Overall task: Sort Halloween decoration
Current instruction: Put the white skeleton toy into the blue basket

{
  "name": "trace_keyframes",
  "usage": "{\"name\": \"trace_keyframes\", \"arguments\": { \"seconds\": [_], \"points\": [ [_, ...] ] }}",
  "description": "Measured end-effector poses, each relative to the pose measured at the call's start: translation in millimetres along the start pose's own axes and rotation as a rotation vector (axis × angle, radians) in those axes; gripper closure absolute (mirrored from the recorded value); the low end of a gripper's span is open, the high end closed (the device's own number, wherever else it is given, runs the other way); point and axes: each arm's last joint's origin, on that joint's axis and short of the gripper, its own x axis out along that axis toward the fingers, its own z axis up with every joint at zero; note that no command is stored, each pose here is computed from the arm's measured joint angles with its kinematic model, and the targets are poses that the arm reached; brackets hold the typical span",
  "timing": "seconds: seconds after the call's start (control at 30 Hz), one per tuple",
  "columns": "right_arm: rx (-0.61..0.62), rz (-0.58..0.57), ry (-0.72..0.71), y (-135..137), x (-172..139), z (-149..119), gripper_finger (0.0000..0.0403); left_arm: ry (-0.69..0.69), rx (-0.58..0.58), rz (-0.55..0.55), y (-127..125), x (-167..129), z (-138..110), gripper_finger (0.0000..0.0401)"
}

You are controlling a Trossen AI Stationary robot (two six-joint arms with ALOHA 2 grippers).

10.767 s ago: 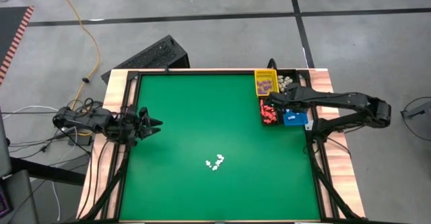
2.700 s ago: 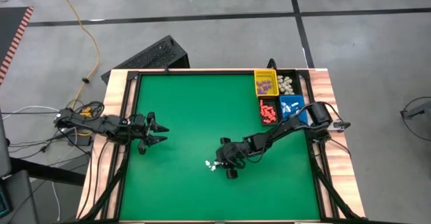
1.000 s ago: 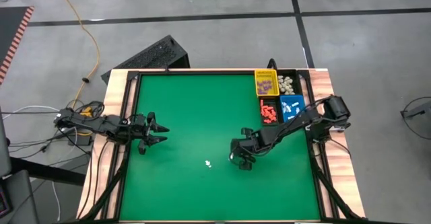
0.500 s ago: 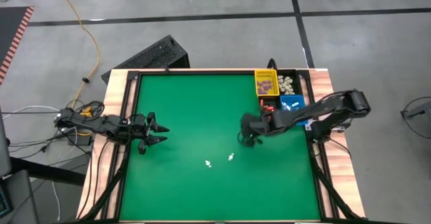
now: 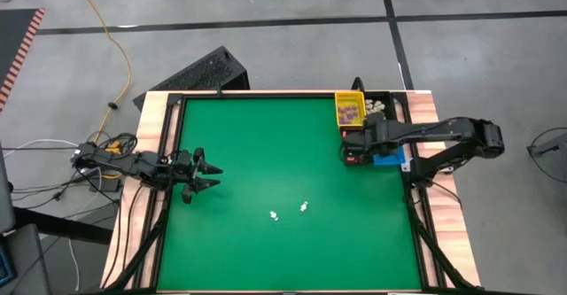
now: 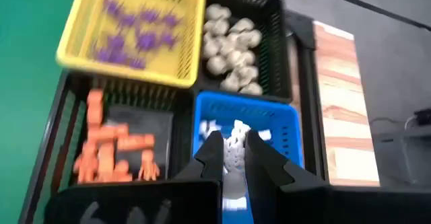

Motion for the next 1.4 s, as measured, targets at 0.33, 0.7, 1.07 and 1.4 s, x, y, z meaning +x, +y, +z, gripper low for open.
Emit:
{"name": "trace_keyframes", "arguments": {
  "seconds": [0.33,0.7,1.07,1.4],
  "points": [
    [0.134,-0.159,0.075,-13.2,30.4,4.2,0.035,0.003,-0.008,-0.007,-0.2,0.0,-0.2,0.0221],
    [0.264,-0.18,0.232,-13.6,63.7,-17.8,0.0308,0.013,0.0,-0.023,-0.6,0.0,-0.7,0.0221],
    [0.162,-0.107,0.234,-7.3,66.3,-19.0,0.0191,0.013,-0.01,-0.023,-0.6,0.0,-0.7,0.0221],
    [-0.163,0.221,0.055,27.4,46.3,-10.7,0.0187,0.013,-0.033,-0.022,-0.6,0.0,-0.6,0.0221]
  ]
}}
